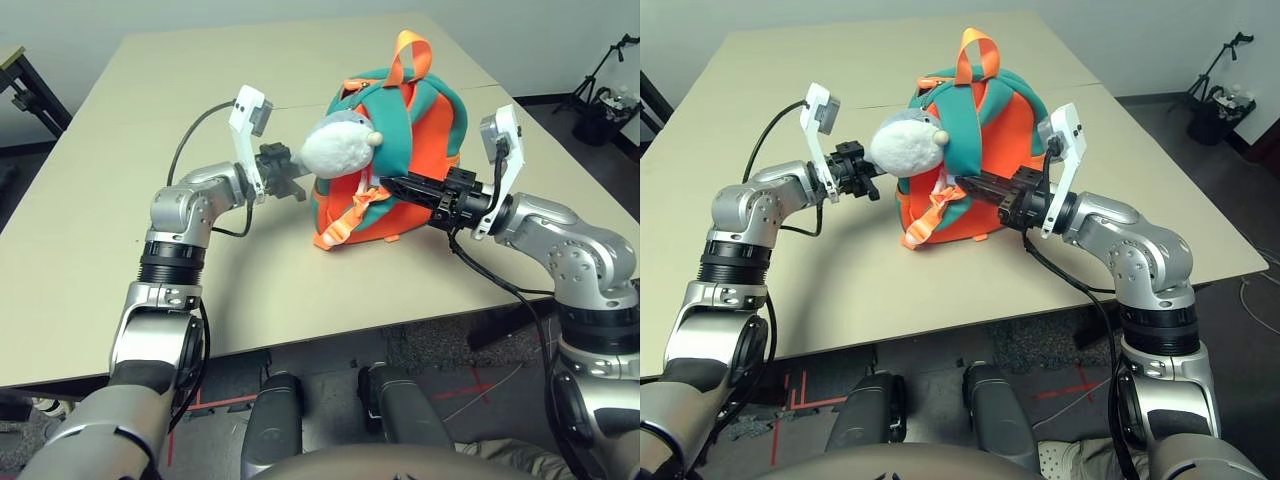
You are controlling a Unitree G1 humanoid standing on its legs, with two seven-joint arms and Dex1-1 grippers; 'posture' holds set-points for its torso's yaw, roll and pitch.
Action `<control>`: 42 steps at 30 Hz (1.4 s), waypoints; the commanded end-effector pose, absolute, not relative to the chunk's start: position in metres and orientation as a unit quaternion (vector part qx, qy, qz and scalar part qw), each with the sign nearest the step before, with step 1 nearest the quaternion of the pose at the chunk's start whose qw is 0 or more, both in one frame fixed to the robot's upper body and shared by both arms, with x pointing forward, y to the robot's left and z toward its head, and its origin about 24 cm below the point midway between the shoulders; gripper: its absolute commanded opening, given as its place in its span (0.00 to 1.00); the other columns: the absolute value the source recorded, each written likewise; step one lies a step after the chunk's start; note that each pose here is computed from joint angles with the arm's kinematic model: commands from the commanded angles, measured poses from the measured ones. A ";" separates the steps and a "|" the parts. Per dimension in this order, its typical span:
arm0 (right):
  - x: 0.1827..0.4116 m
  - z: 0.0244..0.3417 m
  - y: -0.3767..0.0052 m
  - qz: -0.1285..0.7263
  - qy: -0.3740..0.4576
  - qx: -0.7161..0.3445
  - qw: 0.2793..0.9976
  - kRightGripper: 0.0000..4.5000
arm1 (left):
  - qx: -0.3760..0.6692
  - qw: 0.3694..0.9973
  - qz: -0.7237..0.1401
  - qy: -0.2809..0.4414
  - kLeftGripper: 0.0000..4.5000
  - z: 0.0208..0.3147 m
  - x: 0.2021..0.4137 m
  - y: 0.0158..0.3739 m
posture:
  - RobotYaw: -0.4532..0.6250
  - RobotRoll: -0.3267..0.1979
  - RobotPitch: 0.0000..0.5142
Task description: Put the pencil case into the backpack and zip it.
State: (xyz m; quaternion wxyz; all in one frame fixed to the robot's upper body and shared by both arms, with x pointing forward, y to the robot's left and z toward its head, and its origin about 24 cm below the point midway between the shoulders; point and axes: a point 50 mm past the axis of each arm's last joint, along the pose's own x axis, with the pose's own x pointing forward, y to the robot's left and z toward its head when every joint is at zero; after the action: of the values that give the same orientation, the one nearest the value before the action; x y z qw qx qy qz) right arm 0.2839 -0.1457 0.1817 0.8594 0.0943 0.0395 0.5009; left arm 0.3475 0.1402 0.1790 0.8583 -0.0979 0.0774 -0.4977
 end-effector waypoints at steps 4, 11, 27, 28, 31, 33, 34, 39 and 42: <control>0.279 0.186 -0.139 0.525 0.024 0.092 0.846 0.00 | -0.064 0.889 -0.453 0.008 0.01 0.219 0.351 0.175 | 0.32 0.62 0.16; 0.281 0.185 -0.137 0.530 0.027 0.089 0.843 0.00 | -0.130 0.872 -0.464 -0.085 0.01 0.272 0.338 0.200 | 0.33 0.62 0.15; 0.282 0.181 -0.136 0.529 0.028 0.088 0.844 0.00 | -0.103 0.798 -0.593 -0.023 0.91 0.262 0.303 0.173 | 0.33 0.62 0.12; 0.282 0.180 -0.136 0.528 0.029 0.089 0.844 0.00 | -0.096 0.797 -0.597 -0.016 0.99 0.259 0.302 0.170 | 0.33 0.62 0.12; 0.282 0.179 -0.136 0.528 0.030 0.089 0.844 0.00 | -0.087 0.789 -0.608 -0.003 0.99 0.253 0.301 0.164 | 0.33 0.62 0.11; 0.283 0.179 -0.136 0.529 0.030 0.090 0.844 0.00 | -0.089 0.783 -0.616 0.000 0.99 0.251 0.301 0.161 | 0.33 0.62 0.11; 0.283 0.178 -0.136 0.529 0.030 0.090 0.843 0.00 | -0.092 0.778 -0.621 0.001 0.99 0.251 0.301 0.159 | 0.33 0.62 0.11; 0.282 0.178 -0.135 0.528 0.031 0.090 0.844 0.00 | -0.080 0.772 -0.631 0.018 0.99 0.246 0.300 0.152 | 0.33 0.62 0.12; 0.282 0.178 -0.135 0.528 0.030 0.091 0.844 0.00 | -0.073 0.771 -0.632 0.033 0.99 0.241 0.300 0.149 | 0.32 0.62 0.12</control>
State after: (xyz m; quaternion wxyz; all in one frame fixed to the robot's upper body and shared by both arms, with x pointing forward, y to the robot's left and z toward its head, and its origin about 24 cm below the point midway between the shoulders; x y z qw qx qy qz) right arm 0.2846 -0.1403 0.1777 0.8538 0.0879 0.0374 0.5117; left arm 0.3033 0.1520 0.2441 0.7736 -0.0888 0.0225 -0.6270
